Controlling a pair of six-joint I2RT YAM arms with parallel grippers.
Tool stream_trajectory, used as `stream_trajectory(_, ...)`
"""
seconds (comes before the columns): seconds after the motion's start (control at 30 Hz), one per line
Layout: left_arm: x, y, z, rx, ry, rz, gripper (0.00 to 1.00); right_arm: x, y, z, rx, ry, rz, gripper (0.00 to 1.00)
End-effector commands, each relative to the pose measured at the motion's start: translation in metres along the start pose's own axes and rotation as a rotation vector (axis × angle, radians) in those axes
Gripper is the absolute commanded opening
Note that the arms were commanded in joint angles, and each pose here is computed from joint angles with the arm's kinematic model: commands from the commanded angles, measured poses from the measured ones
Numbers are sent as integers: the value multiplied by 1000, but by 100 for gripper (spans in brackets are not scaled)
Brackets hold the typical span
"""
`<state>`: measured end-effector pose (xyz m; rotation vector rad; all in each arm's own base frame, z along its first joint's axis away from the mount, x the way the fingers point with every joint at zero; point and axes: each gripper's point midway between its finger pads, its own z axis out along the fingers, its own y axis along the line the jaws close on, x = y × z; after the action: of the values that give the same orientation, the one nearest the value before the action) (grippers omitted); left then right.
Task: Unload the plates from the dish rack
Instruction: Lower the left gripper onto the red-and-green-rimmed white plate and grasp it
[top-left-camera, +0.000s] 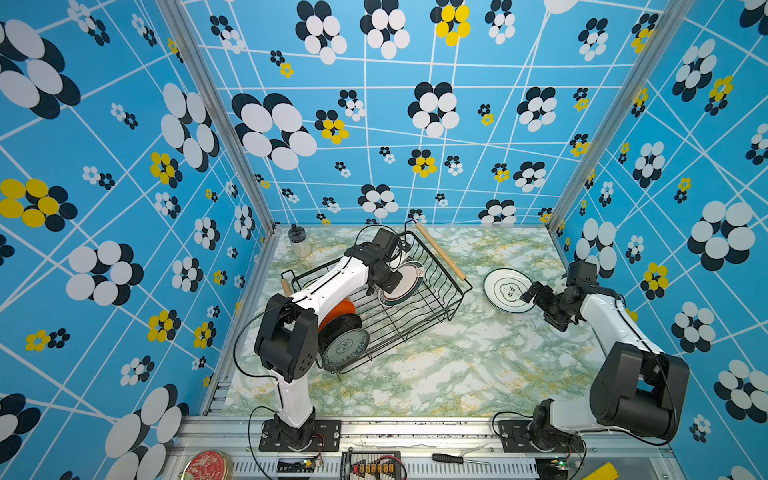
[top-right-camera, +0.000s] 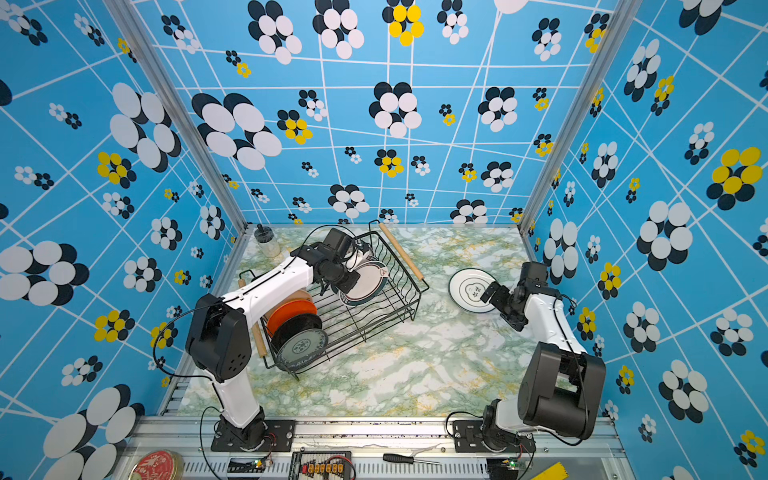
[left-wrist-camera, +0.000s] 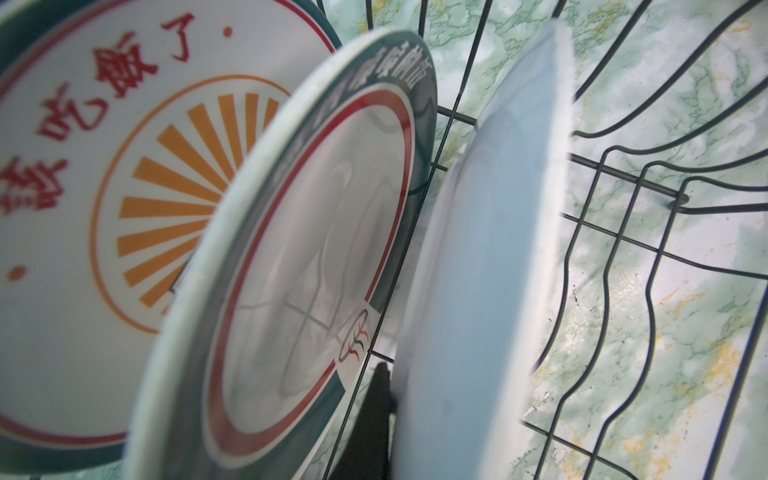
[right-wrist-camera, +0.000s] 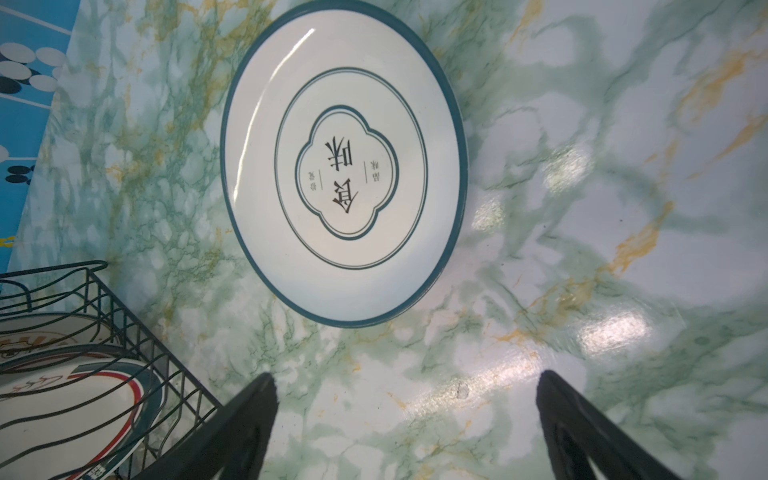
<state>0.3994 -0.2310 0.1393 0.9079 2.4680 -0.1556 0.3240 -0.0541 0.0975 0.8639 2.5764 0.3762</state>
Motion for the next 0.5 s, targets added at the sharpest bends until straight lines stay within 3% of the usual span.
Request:
stream_trajectory(0.0,7,-7,-27,43,6,-48,0,6,2,-6,-22,10,11,99)
stream_trajectory(0.47,-30,-27,-125,112,-179,-122,0,-2,18,-29,-79,-45,-4,99)
